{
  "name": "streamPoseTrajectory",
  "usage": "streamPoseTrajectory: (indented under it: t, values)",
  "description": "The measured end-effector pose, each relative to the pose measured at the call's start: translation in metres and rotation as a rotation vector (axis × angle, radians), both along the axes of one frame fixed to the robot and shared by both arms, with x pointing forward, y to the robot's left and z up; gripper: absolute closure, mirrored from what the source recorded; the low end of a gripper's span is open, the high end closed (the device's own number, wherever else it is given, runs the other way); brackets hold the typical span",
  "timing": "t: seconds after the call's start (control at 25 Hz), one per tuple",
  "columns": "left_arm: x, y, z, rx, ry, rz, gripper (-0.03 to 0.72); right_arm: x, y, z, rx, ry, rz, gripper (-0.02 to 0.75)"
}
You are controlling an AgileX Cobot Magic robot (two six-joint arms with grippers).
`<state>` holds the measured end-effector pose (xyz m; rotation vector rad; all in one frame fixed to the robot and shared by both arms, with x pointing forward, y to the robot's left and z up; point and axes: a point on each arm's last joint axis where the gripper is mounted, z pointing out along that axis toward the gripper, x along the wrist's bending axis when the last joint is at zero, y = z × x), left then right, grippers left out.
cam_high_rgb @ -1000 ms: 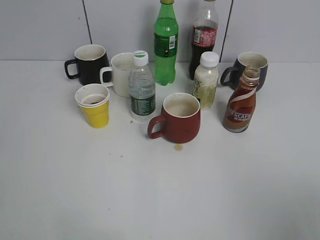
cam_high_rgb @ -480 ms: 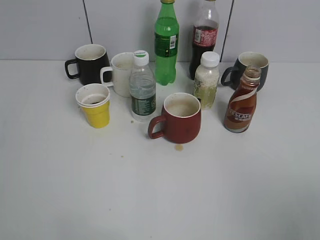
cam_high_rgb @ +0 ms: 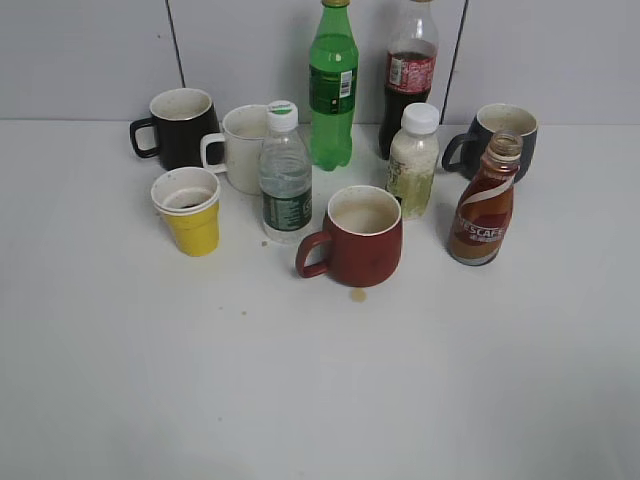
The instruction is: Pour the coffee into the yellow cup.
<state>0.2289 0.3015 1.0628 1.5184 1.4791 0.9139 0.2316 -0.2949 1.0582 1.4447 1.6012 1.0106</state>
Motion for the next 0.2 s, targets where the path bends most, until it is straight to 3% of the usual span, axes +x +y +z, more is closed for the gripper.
streamPoseTrajectory:
  t: [0.2]
  values:
    - [0.0, 0.0, 0.0, 0.0, 0.0, 0.0, 0.279, 0.0, 0.0, 0.0, 0.0, 0.0, 0.0, 0.164]
